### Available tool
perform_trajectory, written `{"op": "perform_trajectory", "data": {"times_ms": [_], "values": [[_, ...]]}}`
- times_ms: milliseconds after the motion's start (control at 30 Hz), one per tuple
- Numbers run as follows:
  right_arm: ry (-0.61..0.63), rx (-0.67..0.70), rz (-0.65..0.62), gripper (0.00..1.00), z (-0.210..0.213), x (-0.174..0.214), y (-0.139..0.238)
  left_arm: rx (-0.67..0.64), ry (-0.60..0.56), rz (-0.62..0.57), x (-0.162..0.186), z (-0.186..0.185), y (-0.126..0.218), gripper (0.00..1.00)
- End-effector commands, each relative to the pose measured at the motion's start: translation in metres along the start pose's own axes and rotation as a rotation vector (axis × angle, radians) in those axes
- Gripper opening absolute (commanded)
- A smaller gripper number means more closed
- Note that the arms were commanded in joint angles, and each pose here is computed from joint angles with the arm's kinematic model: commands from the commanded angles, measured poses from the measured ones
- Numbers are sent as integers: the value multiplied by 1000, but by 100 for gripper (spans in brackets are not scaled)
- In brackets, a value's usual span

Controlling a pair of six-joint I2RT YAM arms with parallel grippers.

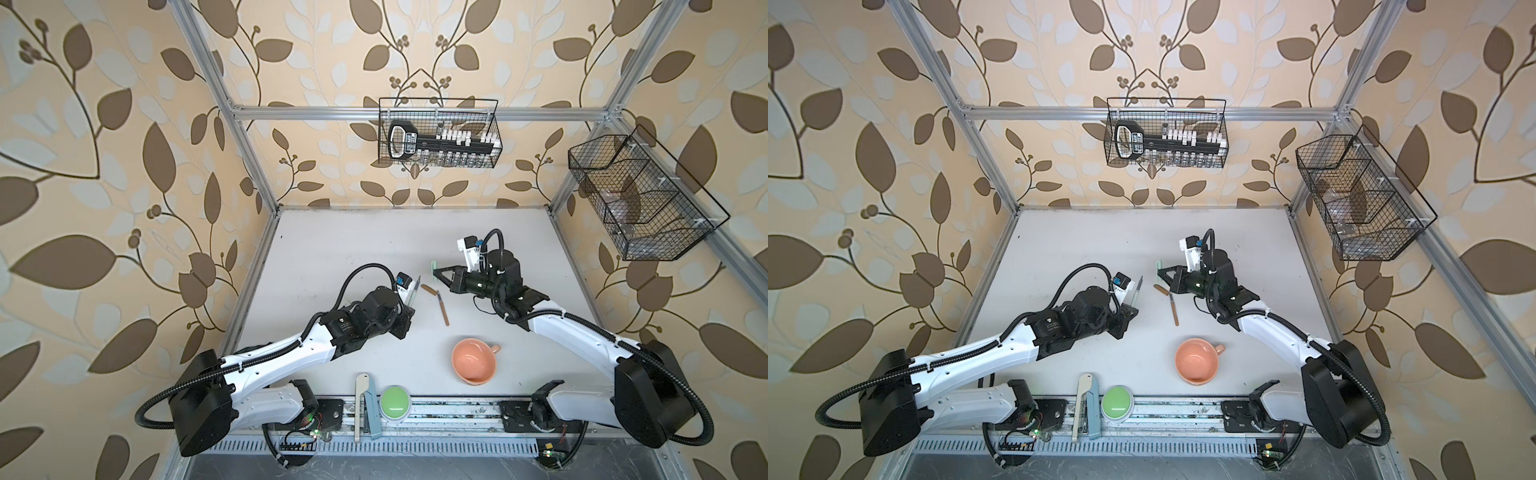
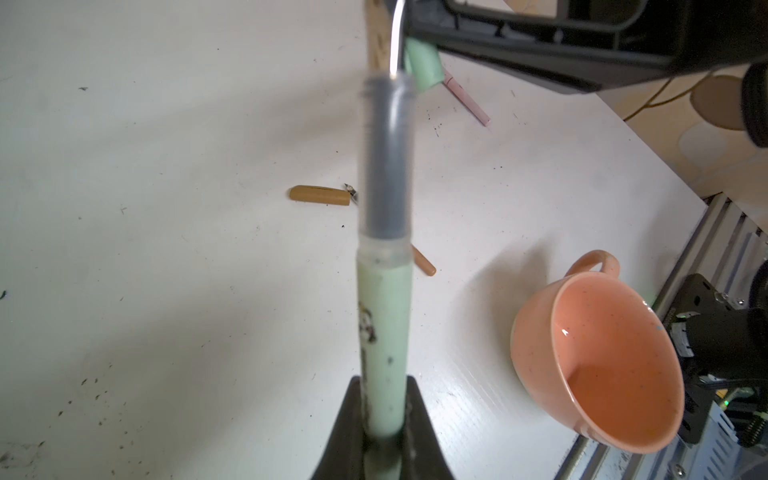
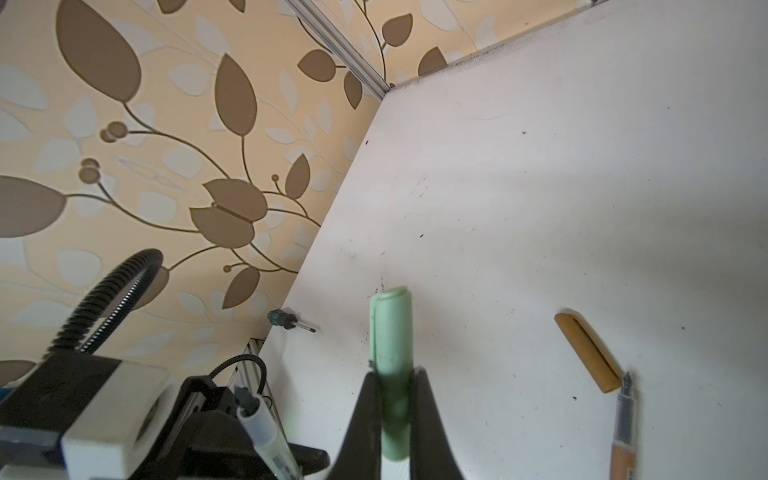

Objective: Insert the pens into the pen caps
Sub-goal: 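Lift the green cap with the right gripper and carry it toward the left gripper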

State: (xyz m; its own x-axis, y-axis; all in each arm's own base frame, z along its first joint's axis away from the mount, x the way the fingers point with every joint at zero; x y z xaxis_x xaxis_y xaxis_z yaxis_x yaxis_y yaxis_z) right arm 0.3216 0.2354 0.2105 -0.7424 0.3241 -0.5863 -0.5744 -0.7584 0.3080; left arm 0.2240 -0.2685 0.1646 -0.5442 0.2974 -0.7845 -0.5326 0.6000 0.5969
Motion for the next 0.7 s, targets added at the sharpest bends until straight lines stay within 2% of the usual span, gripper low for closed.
{"op": "perform_trajectory", "data": {"times_ms": [0,100,200,267,367,667], "values": [[-40,-66,-98,5,16,-14,10,-14,-22,-75,-23,-5,1,2],[-8,-76,-120,5,32,-20,22,-17,-56,-100,-28,-14,1,1],[17,-68,-145,5,39,-26,32,49,-74,-147,-38,-28,6,1],[33,-77,-160,6,45,-30,38,140,-75,-173,-43,-43,11,5],[49,-83,-181,6,51,-35,48,246,-81,-187,-49,-60,18,5],[55,-174,-206,6,73,-44,66,398,-69,-191,-52,-73,30,1]]}}
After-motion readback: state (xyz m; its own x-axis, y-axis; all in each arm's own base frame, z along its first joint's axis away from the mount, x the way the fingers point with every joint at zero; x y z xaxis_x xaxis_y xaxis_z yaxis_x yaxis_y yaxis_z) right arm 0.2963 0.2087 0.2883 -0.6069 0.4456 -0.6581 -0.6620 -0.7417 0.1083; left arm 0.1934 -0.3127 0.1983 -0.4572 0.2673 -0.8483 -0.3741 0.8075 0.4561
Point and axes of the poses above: each gripper's point midway between its finger pads, its own y axis back along the fingers, its own z axis along the line the jaws close on, x = y × z, the point moved 1 cm from there along y, back along the fingers, and after that the axes turned 6 degrees about -y, right-handed, at the moved point
